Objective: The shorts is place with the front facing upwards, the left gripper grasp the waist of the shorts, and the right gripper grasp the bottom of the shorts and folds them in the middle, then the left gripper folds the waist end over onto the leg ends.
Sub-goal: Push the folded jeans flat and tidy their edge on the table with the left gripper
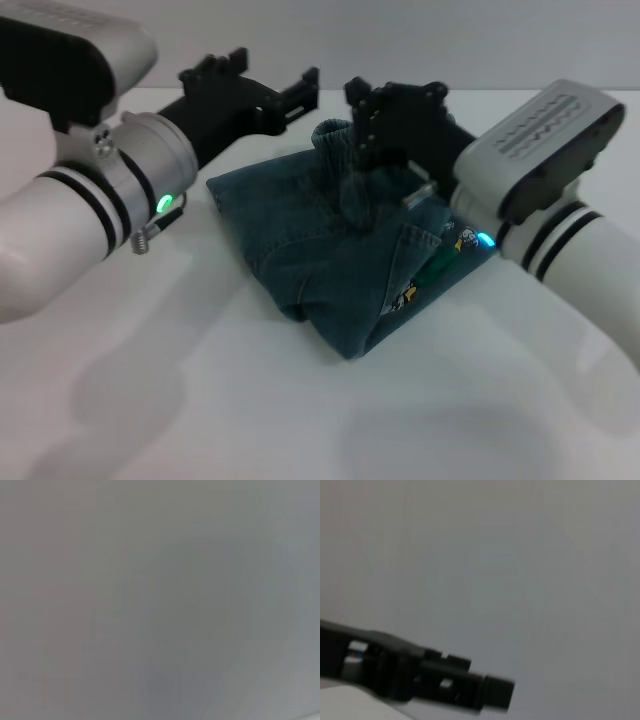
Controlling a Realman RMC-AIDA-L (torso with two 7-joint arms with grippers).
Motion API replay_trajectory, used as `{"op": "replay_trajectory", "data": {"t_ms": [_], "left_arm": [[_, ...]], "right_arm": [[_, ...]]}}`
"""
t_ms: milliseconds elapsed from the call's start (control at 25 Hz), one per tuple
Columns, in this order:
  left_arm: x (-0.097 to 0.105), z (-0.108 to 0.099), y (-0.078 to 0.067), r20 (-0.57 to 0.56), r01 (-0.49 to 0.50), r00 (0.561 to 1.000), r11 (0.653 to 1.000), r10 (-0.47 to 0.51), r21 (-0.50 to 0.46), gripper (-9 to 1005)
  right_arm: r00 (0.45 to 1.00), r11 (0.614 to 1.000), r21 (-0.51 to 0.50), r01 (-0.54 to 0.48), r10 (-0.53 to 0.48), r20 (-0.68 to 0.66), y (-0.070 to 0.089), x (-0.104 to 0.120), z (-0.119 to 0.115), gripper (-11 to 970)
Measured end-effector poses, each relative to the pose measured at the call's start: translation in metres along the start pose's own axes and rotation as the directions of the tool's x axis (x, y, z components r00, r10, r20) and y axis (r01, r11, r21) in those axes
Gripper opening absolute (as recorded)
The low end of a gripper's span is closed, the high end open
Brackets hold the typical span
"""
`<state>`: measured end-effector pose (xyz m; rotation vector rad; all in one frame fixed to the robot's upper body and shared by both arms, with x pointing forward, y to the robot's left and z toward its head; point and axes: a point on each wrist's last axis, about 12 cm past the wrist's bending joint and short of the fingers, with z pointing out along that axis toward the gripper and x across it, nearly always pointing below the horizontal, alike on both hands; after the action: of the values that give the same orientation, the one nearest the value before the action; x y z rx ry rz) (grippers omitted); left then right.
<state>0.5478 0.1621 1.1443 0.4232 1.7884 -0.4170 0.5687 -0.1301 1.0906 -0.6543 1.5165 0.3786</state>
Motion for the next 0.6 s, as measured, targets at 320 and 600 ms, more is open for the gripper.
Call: {"op": "replay_trajectory", "data": {"t_ms": [320,600], "left_arm": [[0.01,-0.022,0.045,0.151,0.085,0.987,0.967,-0.049,-0.24,846],[0.019,-0.025,0.06,0.147,0.09,0.988,0.95,-0.047,-0.298,845]], "right_arm": [[0.999,0.999,-0.032,-0.01,0.009,-0.032,0.014,0.01,-0.004,1],[0.998,1.0,-0.02,-0.018,0.017,-0.052,0.012,0.017,-0.007,1]]}}
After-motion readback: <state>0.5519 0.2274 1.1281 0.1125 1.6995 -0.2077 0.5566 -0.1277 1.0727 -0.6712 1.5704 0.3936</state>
